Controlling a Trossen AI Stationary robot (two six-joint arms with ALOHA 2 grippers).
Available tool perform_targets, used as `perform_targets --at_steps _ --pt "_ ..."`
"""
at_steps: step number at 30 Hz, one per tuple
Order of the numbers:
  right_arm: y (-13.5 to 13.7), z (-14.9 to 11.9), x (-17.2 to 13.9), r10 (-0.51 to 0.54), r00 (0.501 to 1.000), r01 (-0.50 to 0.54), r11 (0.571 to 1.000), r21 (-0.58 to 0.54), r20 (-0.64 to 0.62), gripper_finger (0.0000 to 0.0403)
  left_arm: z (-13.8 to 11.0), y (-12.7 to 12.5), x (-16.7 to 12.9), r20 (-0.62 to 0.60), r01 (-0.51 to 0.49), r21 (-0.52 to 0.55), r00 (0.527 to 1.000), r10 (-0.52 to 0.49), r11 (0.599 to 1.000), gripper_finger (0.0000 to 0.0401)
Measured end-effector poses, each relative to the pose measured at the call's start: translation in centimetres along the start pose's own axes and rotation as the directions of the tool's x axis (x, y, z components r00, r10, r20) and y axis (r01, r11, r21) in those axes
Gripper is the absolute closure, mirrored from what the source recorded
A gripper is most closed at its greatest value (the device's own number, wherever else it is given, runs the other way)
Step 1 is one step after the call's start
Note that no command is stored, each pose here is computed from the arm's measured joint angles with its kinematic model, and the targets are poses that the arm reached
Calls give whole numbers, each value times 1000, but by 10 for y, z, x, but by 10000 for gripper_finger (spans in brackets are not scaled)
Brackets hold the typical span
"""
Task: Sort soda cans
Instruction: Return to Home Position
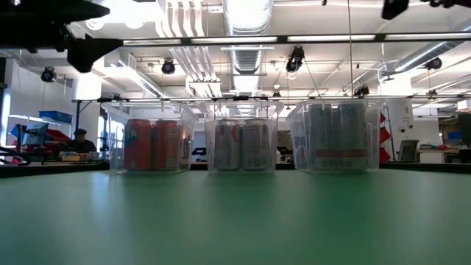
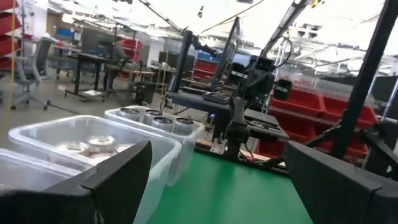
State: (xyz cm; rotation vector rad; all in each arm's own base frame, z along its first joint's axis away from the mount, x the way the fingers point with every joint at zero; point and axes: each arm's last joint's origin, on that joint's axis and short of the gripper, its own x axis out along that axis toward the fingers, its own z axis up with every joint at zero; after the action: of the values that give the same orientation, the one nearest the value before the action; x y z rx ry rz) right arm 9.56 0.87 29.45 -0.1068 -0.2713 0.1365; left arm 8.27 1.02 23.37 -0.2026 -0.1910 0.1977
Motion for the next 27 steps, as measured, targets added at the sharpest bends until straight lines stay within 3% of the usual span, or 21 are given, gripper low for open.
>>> perform_targets --at_steps 5,8,12,18,23,24,27 --pt "4 -21 -22 -7 999 2 996 92 54 390 -24 -4 -3 -7 10 -15 1000 -10 1000 53" --pt "7 -47 -28 -7 999 1 993 119 50 390 -41 -8 -2 -46 61 -15 997 -61 998 53" --pt "10 -76 -30 -23 990 2 989 146 139 390 -56 -12 -2 -32 129 -6 991 -129 992 53" --pt "11 -88 -28 -33 995 12 976 217 96 390 -52 -22 -6 -39 352 98 936 -350 931 53" --pt "11 -95 -28 -47 999 40 971 235 22 390 -61 -18 -5 -101 275 87 959 -266 957 53" --pt "11 -96 -28 -47 999 43 970 239 13 390 -60 -19 -5 -97 316 95 947 -308 944 53" --pt "11 -96 -28 -67 998 62 969 241 13 390 -55 -24 -7 -65 503 137 864 -499 854 53"
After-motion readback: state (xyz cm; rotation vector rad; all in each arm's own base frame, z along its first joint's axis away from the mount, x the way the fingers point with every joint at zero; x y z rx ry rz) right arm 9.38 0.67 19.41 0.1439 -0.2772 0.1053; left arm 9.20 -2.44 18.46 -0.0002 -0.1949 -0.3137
